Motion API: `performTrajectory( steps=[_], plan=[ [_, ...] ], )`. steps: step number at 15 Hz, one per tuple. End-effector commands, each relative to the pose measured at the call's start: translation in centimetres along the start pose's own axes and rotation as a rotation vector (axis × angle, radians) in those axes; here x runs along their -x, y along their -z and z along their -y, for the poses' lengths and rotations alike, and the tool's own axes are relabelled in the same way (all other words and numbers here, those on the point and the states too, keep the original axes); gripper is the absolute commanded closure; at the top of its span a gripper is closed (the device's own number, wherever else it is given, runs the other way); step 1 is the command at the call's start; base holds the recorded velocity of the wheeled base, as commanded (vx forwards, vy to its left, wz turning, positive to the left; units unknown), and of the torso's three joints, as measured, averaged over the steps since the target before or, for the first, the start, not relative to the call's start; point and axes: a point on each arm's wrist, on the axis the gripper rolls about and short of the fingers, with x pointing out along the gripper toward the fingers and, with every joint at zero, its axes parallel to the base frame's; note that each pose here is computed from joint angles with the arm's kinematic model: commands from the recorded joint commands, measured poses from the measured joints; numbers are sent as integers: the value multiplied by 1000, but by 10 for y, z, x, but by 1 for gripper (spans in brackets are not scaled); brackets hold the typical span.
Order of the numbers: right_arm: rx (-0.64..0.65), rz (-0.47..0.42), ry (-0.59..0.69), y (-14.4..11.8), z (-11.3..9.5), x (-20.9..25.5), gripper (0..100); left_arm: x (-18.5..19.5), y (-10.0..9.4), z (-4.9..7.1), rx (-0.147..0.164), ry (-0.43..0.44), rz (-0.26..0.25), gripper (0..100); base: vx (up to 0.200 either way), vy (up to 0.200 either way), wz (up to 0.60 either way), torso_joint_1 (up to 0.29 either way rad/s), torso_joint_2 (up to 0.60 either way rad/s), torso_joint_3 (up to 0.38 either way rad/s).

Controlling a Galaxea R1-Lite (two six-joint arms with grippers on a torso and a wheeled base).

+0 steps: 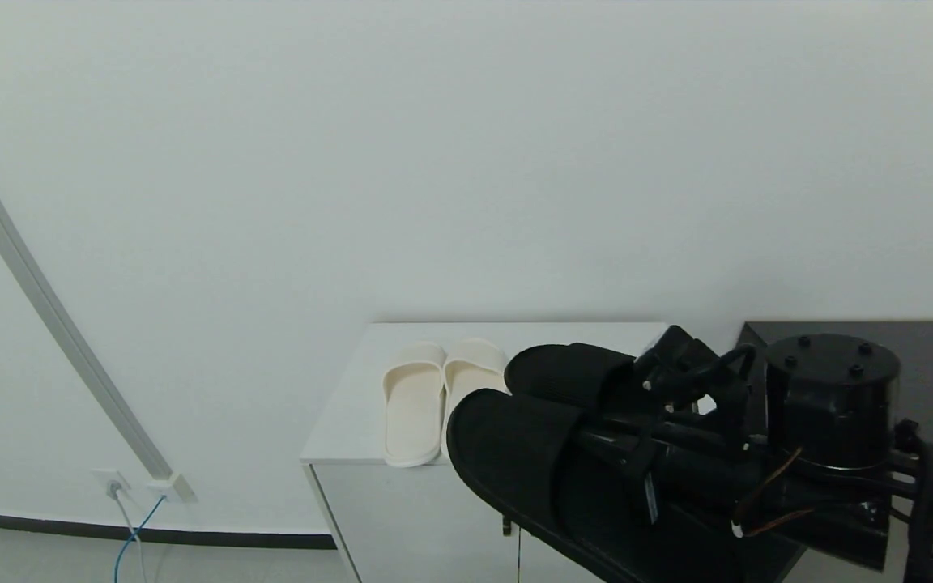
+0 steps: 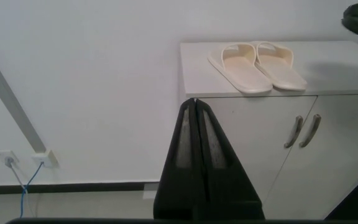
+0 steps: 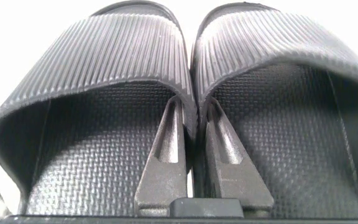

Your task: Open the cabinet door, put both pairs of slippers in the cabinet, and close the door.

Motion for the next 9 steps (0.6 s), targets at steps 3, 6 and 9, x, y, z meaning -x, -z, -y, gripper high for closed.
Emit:
performTrajectory(
  steps=[3,6,9],
  plan=[
    [86,50,-55,-7,10,13,100,0,0,0,0,-2,0,100,0,0,0,0,0,0],
    [78,42,-58,-5,10,13,100,0,0,0,0,0,0,100,0,0,0,0,0,0],
    [78,39,-76,-4,10,12,100,0,0,0,0,0,0,100,-67,0,0,-1,1,4]
  ],
)
